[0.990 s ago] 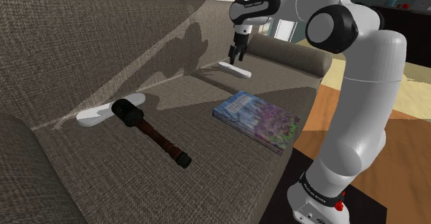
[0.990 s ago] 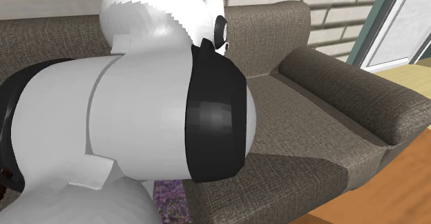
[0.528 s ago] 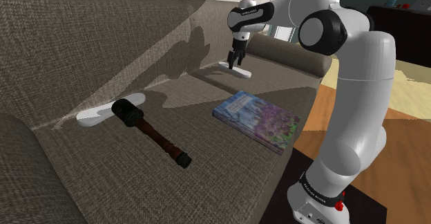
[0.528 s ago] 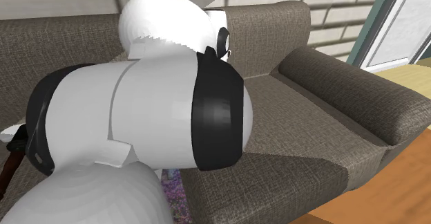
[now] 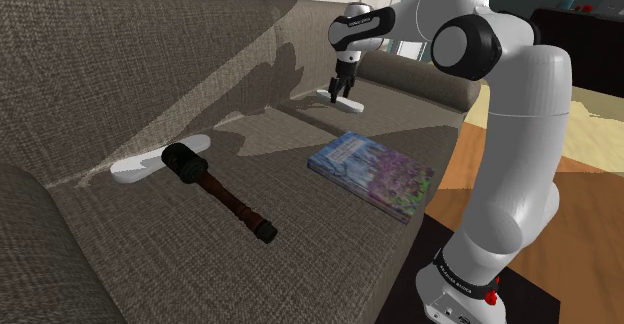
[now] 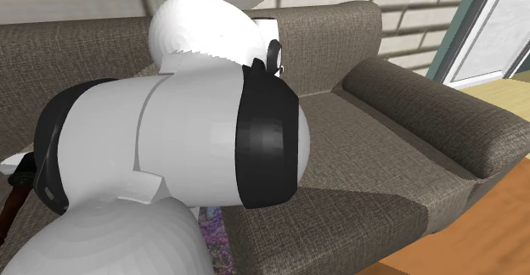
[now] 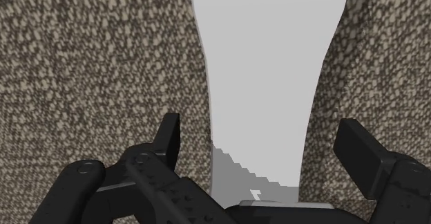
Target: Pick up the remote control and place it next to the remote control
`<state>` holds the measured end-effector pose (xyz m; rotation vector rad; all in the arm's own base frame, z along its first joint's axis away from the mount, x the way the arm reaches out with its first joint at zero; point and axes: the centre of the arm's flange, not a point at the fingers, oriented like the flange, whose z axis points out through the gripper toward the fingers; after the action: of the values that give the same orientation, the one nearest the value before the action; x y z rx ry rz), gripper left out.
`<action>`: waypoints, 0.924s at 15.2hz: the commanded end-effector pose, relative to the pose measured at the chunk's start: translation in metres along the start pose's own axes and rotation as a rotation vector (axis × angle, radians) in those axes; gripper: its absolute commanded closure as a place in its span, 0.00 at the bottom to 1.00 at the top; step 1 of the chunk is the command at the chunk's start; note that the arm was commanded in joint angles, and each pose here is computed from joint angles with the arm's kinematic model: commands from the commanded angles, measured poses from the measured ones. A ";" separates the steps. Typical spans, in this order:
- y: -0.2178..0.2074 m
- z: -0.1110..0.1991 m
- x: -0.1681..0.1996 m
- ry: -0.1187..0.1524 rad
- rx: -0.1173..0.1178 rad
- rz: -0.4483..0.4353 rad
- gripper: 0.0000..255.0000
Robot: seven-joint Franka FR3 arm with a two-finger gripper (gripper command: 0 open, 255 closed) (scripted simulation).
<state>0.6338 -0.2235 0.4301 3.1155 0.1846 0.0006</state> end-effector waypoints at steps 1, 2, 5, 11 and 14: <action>0.000 0.000 0.000 0.000 0.000 0.000 0.00; 0.000 0.000 0.000 0.000 0.000 0.000 1.00; 0.000 0.000 0.000 0.000 0.000 0.000 1.00; 0.000 0.000 0.000 0.000 0.000 0.000 1.00; 0.000 -0.016 0.000 0.000 0.000 0.000 1.00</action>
<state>0.6341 -0.2227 0.4397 3.1156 0.1847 0.0000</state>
